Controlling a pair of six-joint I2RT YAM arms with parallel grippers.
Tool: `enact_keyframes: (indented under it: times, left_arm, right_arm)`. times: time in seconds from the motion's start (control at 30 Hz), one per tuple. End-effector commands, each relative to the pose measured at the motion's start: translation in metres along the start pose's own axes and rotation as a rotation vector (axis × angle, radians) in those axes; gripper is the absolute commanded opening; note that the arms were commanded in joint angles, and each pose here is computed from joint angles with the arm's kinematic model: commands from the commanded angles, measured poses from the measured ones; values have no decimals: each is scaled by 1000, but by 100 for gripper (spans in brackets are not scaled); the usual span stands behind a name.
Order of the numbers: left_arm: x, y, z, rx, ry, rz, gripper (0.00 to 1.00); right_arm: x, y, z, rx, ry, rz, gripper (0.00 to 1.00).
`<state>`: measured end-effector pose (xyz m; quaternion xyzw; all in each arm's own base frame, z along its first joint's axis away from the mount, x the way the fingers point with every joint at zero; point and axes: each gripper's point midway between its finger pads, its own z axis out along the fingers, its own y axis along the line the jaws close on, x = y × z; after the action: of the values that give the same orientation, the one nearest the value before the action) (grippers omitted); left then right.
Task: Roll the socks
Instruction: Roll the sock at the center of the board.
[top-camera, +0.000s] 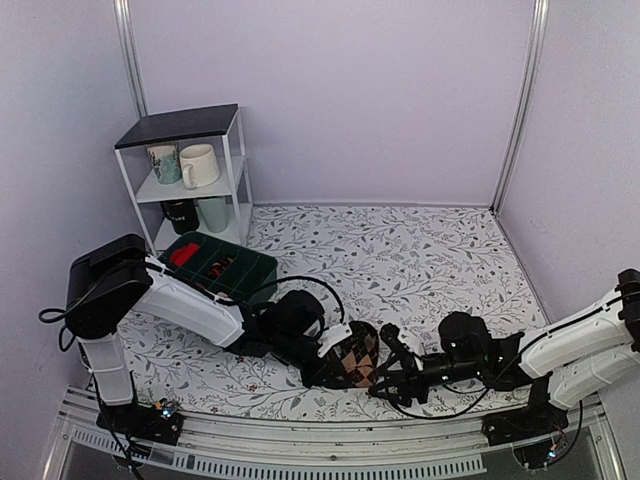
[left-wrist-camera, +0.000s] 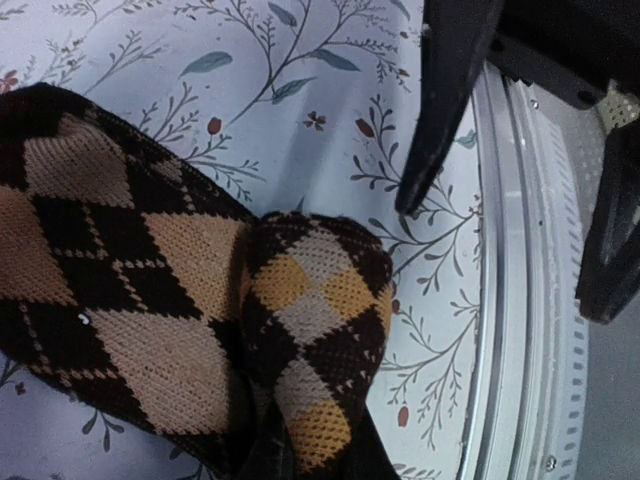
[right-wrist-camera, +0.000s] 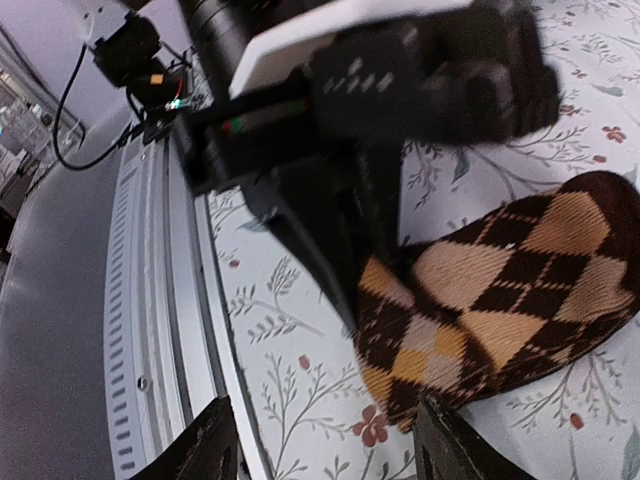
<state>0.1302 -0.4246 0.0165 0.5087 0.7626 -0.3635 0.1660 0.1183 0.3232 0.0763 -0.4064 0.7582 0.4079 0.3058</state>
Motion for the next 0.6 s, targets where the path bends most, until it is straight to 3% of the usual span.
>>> enact_keyframes:
  times: [0.0, 0.37, 0.57]
  left_arm:
    - [122, 22, 5, -71, 373, -186, 0]
    - [123, 22, 6, -58, 368, -193, 0]
    - [123, 23, 6, -52, 366, -192, 0]
  right_arm:
    - [-8, -1, -4, 25, -122, -81, 62]
    - [-5, 8, 4, -42, -187, -331, 63]
    - [4, 3, 14, -34, -145, -375, 65]
